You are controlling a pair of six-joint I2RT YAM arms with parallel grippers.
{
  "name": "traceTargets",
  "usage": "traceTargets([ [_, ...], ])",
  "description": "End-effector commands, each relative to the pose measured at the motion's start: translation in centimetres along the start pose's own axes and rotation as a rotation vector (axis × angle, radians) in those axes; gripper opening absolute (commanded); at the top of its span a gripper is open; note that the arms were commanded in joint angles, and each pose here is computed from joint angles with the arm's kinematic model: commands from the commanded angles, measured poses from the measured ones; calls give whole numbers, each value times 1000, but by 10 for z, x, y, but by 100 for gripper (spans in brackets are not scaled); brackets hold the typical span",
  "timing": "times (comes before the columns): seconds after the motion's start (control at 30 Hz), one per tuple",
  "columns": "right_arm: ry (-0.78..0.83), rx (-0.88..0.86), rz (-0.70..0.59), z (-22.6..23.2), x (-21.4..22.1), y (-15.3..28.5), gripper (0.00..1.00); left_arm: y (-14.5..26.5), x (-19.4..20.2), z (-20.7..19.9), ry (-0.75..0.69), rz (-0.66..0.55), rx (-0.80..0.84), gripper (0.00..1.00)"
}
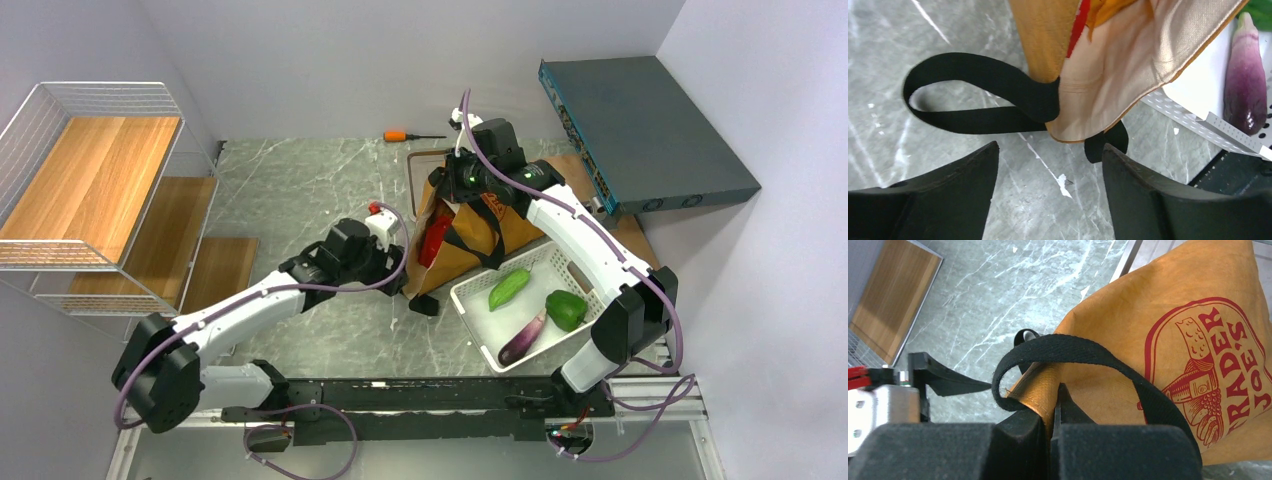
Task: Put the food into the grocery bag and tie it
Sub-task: Place the snack in the grocery bag, then adjust the grocery bag at the center of the board.
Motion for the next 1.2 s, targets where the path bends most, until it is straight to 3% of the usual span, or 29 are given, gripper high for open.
traceTargets([
  [0.0, 22, -97, -171, 23, -36, 27, 0, -11, -21, -9, -7, -20, 111, 75],
  [0.17, 26, -88, -172, 21, -35, 30, 0, -29, -26, -4, 21, 41, 111, 63],
  [0.57, 37, -71, -178, 19, -33, 36, 0, -58, -22, 5, 79, 119, 119, 51],
  [0.7, 37, -71, -179, 19, -33, 37, 0, -61, -20, 10, 88, 122, 110, 33],
  [0.8, 37, -73, -180, 19, -34, 38, 0, -59, -26, 13, 64, 121, 102, 3],
  [0.83, 38, -72, -180, 20, -34, 38, 0, -55, -32, 12, 54, 115, 96, 0],
  [0.97, 39, -60, -184, 18, -36, 41, 0, -24, -74, 7, 50, -11, 97, 0],
  [1.17, 30, -33, -185, 14, -39, 49, 0, 53, -160, -3, 98, -298, 161, 0],
])
Point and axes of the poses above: each gripper's point midway between its finger pads, its own y axis back along the fingers, its own z axis along the line the jaws close on, x = y × z, the point moved 8 cm from there along y, back along the fingers, and after that the axes turned 4 degrees about -y, right-handed, at the moved point
